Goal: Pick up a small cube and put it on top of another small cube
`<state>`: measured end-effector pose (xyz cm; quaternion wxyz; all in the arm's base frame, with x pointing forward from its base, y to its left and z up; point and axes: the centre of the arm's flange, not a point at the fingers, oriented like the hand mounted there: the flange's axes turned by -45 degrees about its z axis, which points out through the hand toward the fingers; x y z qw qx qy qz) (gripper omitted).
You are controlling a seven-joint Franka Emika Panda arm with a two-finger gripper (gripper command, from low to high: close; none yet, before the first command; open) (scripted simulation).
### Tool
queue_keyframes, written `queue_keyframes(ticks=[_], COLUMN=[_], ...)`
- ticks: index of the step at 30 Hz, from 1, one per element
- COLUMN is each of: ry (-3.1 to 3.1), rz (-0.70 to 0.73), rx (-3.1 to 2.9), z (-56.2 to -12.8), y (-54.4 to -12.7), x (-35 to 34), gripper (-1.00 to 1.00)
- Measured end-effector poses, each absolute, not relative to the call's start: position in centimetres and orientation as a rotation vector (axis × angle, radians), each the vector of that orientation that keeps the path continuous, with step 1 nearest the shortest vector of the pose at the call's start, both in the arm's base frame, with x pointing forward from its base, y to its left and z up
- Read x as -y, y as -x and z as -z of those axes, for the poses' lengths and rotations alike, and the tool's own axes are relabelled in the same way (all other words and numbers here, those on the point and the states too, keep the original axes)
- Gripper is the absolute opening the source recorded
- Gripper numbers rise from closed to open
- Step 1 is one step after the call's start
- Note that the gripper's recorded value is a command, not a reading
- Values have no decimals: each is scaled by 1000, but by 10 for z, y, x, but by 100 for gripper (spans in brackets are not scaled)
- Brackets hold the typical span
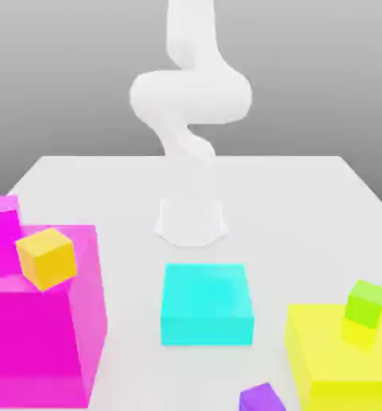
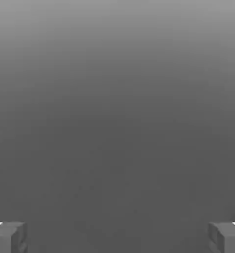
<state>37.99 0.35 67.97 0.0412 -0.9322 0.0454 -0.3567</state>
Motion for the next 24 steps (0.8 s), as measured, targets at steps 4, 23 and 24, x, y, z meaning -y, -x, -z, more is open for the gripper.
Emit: queue_keyframes(ticks=[4,23,24], ry=[2805,2659,2651], rz=[880,104,81], rx=[-341,-1364,-1425], z=[-622,-299,-282], y=[-430,-524,-523], x=[-14,-89,-91], gripper=[0,0,0])
